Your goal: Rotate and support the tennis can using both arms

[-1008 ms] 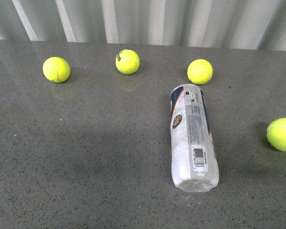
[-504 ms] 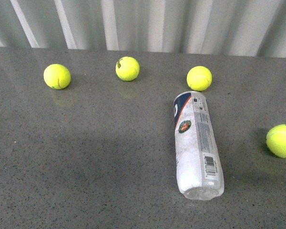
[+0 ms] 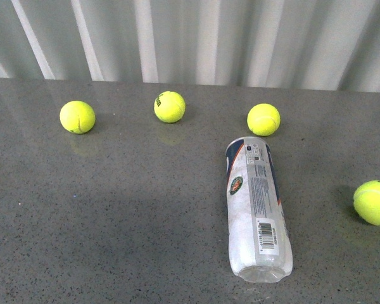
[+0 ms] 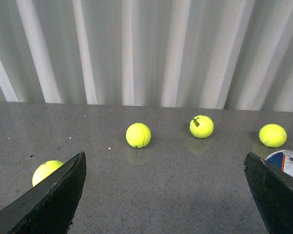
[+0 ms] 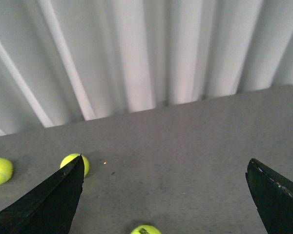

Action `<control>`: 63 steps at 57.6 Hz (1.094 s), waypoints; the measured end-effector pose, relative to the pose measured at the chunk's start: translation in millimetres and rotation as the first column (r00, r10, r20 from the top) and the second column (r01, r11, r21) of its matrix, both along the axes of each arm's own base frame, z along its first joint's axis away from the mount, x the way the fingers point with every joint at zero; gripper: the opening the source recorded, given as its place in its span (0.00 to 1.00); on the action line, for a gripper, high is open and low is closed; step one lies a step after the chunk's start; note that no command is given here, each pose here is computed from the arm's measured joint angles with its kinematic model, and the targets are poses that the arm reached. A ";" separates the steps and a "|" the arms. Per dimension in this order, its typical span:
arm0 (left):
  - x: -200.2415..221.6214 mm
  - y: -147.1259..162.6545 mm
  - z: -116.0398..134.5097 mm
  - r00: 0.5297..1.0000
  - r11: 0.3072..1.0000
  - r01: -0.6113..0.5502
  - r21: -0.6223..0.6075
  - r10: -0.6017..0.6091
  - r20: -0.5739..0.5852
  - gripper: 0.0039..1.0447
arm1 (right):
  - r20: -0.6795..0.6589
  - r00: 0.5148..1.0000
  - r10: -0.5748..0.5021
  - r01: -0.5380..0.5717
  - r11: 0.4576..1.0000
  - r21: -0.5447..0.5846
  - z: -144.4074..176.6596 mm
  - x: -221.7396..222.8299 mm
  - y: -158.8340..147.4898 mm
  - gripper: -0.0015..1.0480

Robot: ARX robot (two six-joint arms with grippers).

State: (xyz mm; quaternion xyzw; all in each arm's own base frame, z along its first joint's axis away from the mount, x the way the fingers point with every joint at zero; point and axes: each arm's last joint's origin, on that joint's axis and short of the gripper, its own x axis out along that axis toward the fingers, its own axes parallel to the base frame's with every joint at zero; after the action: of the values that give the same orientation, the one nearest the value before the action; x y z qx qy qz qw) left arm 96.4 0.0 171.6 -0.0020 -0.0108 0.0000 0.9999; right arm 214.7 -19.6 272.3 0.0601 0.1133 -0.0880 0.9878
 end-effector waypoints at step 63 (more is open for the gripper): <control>0.0 0.0 0.0 1.000 1.000 0.000 0.000 0.000 0.000 0.94 | -0.748 0.490 0.448 -0.430 0.871 0.239 -167.0 129.9 155.7 0.93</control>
State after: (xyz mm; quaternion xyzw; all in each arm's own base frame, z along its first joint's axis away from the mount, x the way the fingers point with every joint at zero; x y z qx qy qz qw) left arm 96.4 0.0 171.6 -0.0022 -0.0108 -0.0002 0.9999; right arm 344.6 136.1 105.4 -0.0053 0.5451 0.1500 0.8248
